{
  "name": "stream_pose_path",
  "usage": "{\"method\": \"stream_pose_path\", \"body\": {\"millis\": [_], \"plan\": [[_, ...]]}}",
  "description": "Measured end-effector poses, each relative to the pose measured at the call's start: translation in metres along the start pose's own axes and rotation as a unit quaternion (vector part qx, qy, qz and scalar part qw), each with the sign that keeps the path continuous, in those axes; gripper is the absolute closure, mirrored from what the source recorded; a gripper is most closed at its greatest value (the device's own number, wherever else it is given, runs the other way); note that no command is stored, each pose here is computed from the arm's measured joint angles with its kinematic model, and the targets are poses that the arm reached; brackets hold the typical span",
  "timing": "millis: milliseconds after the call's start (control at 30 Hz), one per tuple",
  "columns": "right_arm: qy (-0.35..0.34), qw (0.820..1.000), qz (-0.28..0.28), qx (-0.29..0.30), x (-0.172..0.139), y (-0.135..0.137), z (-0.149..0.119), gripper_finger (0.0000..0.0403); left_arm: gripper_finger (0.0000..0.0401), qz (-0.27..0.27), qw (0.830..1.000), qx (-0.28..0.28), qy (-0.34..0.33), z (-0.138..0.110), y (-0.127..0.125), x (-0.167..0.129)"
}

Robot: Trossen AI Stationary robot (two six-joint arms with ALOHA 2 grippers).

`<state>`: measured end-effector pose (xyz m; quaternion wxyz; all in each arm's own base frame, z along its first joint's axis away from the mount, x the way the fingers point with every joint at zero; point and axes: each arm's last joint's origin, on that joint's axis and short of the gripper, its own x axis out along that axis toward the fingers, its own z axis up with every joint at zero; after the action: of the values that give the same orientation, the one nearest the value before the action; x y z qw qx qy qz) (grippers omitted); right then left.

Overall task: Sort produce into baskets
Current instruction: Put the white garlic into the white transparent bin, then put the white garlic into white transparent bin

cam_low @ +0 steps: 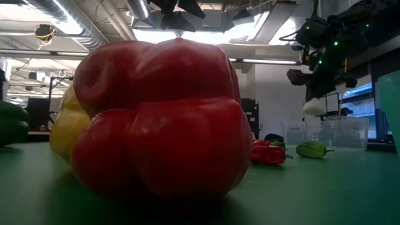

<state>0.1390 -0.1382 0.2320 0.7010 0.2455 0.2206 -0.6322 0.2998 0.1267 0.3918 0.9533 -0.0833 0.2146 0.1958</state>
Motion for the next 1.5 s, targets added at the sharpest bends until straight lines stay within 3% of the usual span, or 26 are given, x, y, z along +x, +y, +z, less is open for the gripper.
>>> {"method": "stream_pose_path", "body": {"millis": [233, 400, 533, 700, 933, 1133, 1500], "plan": [[-0.003, 1.000, 0.019, -0.011, 0.001, 0.001, 0.003, 0.0192, 0.0086, 0.001, 0.999, 0.017, 0.032, -0.006, 0.000, 0.000], [-0.005, 0.998, 0.060, -0.001, -0.004, 0.003, 0.008, 0.0142, 0.0086, -0.073, 0.985, 0.076, 0.138, -0.028, -0.015, -0.002], [0.000, 0.996, 0.088, 0.003, -0.007, 0.006, 0.013, 0.0140, 0.0086, -0.123, 0.969, 0.109, 0.184, -0.047, -0.042, 0.011], [0.004, 0.994, 0.111, 0.005, -0.010, 0.009, 0.017, 0.0151, 0.0086, -0.147, 0.965, 0.112, 0.184, -0.076, -0.063, 0.039], [0.016, 0.992, 0.128, 0.003, -0.010, 0.010, 0.016, 0.0162, 0.0086, -0.156, 0.965, 0.101, 0.182, -0.120, -0.061, 0.077], [0.020, 0.990, 0.137, -0.005, -0.010, 0.010, 0.016, 0.0162, 0.0086, -0.155, 0.971, 0.093, 0.159, -0.148, -0.057, 0.095], [0.020, 0.990, 0.136, -0.011, -0.010, 0.010, 0.016, 0.0162, 0.0086, -0.135, 0.972, 0.062, 0.181, -0.194, -0.054, 0.127]]}}
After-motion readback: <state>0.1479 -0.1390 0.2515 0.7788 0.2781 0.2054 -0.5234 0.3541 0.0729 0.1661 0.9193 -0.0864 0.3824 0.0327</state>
